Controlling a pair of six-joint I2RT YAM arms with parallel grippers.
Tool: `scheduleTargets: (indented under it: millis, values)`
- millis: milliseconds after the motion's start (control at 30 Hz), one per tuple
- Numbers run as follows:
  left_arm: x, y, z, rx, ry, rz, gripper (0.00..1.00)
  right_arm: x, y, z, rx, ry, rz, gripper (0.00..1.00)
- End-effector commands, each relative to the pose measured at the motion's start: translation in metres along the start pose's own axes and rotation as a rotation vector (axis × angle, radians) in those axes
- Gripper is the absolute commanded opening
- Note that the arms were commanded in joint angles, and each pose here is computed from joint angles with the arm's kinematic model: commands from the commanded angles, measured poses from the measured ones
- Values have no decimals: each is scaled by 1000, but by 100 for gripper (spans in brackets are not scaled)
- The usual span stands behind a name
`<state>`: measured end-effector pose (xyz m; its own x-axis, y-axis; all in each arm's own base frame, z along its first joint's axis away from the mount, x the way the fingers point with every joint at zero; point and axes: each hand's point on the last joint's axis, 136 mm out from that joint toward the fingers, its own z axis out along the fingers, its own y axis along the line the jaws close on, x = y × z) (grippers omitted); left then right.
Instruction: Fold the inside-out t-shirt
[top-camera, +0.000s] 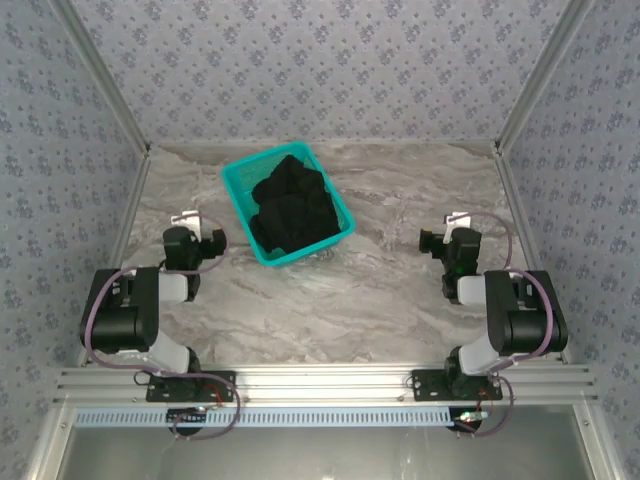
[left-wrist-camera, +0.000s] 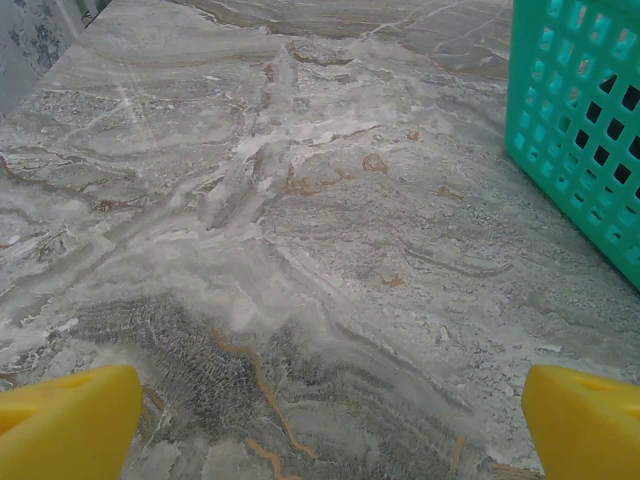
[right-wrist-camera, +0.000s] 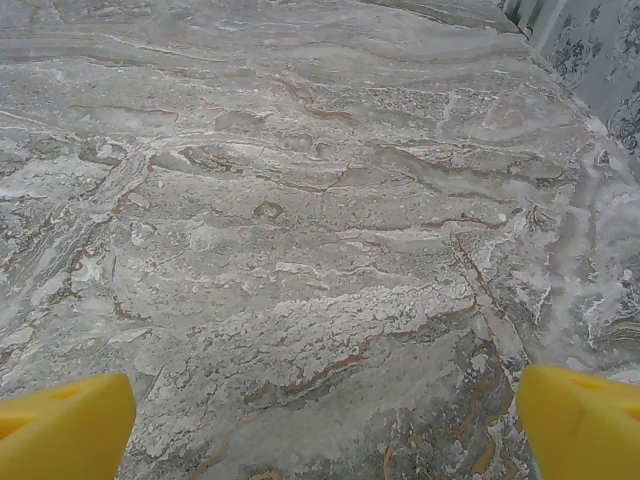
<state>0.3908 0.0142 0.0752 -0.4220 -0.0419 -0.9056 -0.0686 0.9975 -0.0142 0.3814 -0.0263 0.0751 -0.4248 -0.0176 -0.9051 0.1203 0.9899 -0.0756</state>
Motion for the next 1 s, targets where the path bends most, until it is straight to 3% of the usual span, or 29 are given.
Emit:
scheduleTargets:
  millis: [0,700,833,900,933,967]
  values:
    - [-16,-1,1,1,-46,11,98,-11,0,3,-3,-30,20,100]
    - [-17,4,0,-25,-47,-4,98,-12,-1,2,-9,-33,24,100]
    - [-42,38,-20,-210,-26,-96,98,-35,-21,-17,102,-65,62,100]
    - [-61,59,-40,-337,1,-220,98,-53,-50,-43,243,-93,178,100]
    - [-64,55,-44,-324,38,-264,97,-58,-65,-56,299,-97,310,100]
    - [-71,37,-44,-224,65,-294,95,-54,-83,-71,368,-61,431,100]
